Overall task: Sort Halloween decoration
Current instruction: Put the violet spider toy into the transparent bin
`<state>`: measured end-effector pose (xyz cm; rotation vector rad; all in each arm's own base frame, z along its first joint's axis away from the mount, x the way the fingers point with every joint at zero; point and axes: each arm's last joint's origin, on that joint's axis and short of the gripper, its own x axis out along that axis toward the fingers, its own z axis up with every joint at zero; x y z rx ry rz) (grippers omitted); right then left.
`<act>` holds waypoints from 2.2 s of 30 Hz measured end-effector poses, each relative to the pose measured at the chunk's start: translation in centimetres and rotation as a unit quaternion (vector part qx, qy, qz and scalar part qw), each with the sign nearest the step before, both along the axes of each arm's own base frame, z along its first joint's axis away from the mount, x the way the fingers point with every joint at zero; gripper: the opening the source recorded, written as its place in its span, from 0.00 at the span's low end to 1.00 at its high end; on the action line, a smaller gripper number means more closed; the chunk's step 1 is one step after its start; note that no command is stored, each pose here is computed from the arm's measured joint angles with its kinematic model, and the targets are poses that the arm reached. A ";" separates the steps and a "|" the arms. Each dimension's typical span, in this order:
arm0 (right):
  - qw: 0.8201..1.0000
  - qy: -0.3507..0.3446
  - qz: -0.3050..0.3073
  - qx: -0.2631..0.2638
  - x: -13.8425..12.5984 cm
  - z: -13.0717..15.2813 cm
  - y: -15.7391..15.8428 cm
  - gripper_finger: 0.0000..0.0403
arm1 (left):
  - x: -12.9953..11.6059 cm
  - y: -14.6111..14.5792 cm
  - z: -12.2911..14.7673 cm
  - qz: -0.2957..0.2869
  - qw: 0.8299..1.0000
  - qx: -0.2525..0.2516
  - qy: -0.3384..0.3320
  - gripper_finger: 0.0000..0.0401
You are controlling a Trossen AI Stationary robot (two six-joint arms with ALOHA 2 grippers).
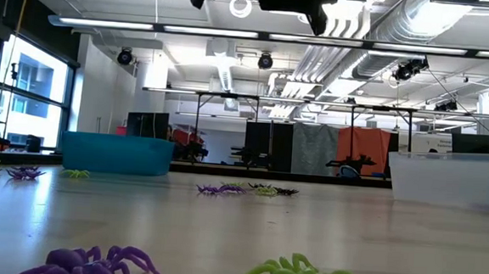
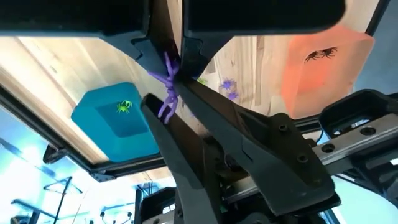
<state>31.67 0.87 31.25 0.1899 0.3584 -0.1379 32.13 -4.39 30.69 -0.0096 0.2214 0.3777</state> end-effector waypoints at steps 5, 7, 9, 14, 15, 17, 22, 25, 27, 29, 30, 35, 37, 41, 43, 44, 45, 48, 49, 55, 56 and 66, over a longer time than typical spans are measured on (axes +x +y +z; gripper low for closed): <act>0.999 0.026 -0.025 0.014 -1.5 0.6 -0.2 0.00 | -0.6 0.0 0.7 -0.009 1.000 -0.002 -0.007 0.18; 0.998 0.038 -0.045 0.013 -2.2 0.8 -0.4 0.00 | -0.6 0.0 0.9 -0.008 1.000 -0.001 -0.014 0.19; 0.997 0.055 -0.060 0.008 -3.1 0.9 -0.5 0.00 | -0.7 0.0 0.8 -0.007 1.000 0.007 -0.004 0.19; 0.979 0.163 -0.112 0.049 -6.0 0.1 -1.0 0.00 | -1.0 0.1 0.3 0.000 1.000 0.005 0.028 0.19; 0.971 0.191 -0.126 0.063 -6.7 -0.2 -1.0 0.00 | -1.1 0.2 0.0 0.003 0.999 0.002 0.038 0.19; 0.950 0.256 -0.156 0.087 -8.3 -0.9 -1.0 0.00 | -1.2 0.2 -0.4 0.009 0.998 -0.004 0.055 0.19; 0.871 0.422 -0.221 0.121 -11.8 -2.5 -0.2 0.00 | -1.5 0.3 -1.0 0.023 0.996 -0.016 0.081 0.19; 0.837 0.473 -0.251 0.114 -12.9 -3.0 0.3 0.00 | -1.5 0.4 -1.0 0.024 0.996 -0.011 0.085 0.19; 0.826 0.489 -0.252 0.122 -13.2 -4.0 0.5 0.00 | -1.5 0.4 -1.0 0.025 0.996 -0.011 0.085 0.19; 0.819 0.500 -0.249 0.131 -13.3 -5.6 0.6 0.00 | -1.5 0.4 -1.0 0.024 0.996 -0.007 0.088 0.19; 0.818 0.501 -0.249 0.132 -13.3 -6.4 0.6 0.00 | -1.5 0.4 -1.1 0.024 0.996 -0.006 0.090 0.19; 0.823 0.497 -0.245 0.126 -13.5 -9.7 0.5 0.00 | -1.6 0.4 -1.3 0.024 0.994 -0.003 0.103 0.19; 0.823 0.498 -0.242 0.123 -13.6 -10.3 0.2 0.00 | -1.7 0.4 -1.3 0.024 0.994 -0.003 0.107 0.19; 0.818 0.505 -0.248 0.121 -13.9 -11.0 -0.3 0.04 | -1.7 0.4 -1.4 0.027 0.994 -0.009 0.105 0.19; 0.815 0.507 -0.251 0.124 -14.0 -11.2 -0.5 0.09 | -1.7 0.4 -1.4 0.027 0.994 -0.009 0.105 0.19; 0.814 0.507 -0.253 0.125 -14.0 -11.2 -0.6 0.12 | -1.7 0.4 -1.4 0.027 0.994 -0.009 0.104 0.19; 0.815 0.506 -0.253 0.126 -13.9 -11.2 -0.6 0.16 | -1.7 0.4 -1.4 0.027 0.994 -0.009 0.105 0.19; 0.815 0.507 -0.253 0.125 -13.9 -11.2 -0.7 0.26 | -1.7 0.4 -1.4 0.027 0.994 -0.010 0.105 0.19; 0.815 0.508 -0.251 0.126 -13.9 -11.2 -0.7 0.29 | -1.7 0.4 -1.4 0.027 0.994 -0.009 0.105 0.19; 0.835 0.481 -0.227 0.140 -13.2 -9.4 -0.4 0.39 | -2.3 0.4 -2.5 0.023 0.986 -0.051 0.154 0.19; 0.844 0.468 -0.223 0.141 -12.9 -8.7 -0.3 0.39 | -2.3 0.4 -2.8 0.026 0.984 -0.065 0.165 0.19; 0.946 0.280 -0.129 0.096 -8.3 -4.5 1.1 0.35 | -1.1 -0.4 -8.6 0.026 0.941 -0.149 0.302 0.19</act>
